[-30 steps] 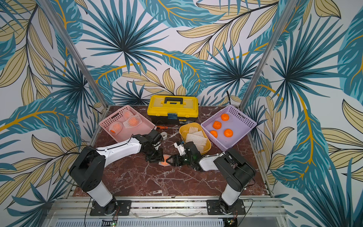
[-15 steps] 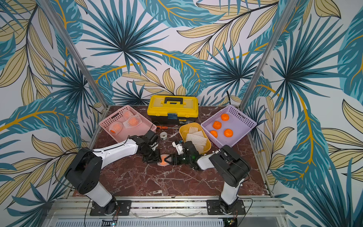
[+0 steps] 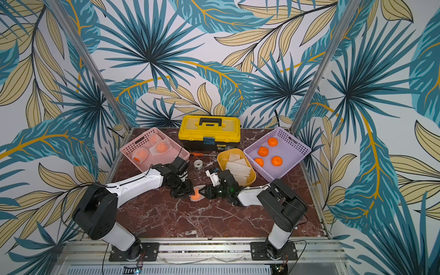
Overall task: Remove foam nets from oranges
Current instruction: Remove the foam net from the orange.
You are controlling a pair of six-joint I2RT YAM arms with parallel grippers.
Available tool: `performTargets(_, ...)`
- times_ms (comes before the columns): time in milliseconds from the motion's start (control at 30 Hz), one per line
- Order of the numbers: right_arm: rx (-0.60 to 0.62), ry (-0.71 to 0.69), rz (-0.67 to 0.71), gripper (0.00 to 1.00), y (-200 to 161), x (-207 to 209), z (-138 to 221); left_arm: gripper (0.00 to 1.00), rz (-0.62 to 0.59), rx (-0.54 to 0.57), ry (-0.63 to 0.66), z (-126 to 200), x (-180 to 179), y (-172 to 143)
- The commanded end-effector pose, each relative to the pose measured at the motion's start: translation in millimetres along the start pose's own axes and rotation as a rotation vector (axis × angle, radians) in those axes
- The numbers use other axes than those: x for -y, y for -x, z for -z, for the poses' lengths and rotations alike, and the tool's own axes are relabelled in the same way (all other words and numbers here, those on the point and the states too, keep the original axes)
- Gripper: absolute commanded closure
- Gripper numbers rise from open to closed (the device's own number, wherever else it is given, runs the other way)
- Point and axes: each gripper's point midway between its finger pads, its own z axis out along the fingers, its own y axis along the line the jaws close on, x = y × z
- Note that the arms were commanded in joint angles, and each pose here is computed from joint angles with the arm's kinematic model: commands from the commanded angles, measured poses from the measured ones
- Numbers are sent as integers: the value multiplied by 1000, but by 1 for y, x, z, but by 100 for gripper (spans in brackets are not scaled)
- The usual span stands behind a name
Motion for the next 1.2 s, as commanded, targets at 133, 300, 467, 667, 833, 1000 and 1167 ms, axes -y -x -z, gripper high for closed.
performTargets(133,36,-155,114,100,12,-5,10,33,188,67,-244,46,41,13)
performTargets(300,47,-250,186,100,15,-6,12,26,314,-5,-420,43,63,16)
performTargets(467,69,-299,267,100,10,-16,10,17,398,-60,-454,30,67,16)
performTargets(667,75,-323,335,100,6,-23,3,11,445,-93,-480,22,72,19)
performTargets(833,75,-295,391,100,4,-35,-1,12,505,-96,-422,9,56,16)
performTargets(1000,63,-253,445,99,-2,-46,-3,19,497,-102,-411,7,57,19)
performTargets(1167,54,-262,480,99,-5,-48,-4,28,505,-115,-399,2,54,18)
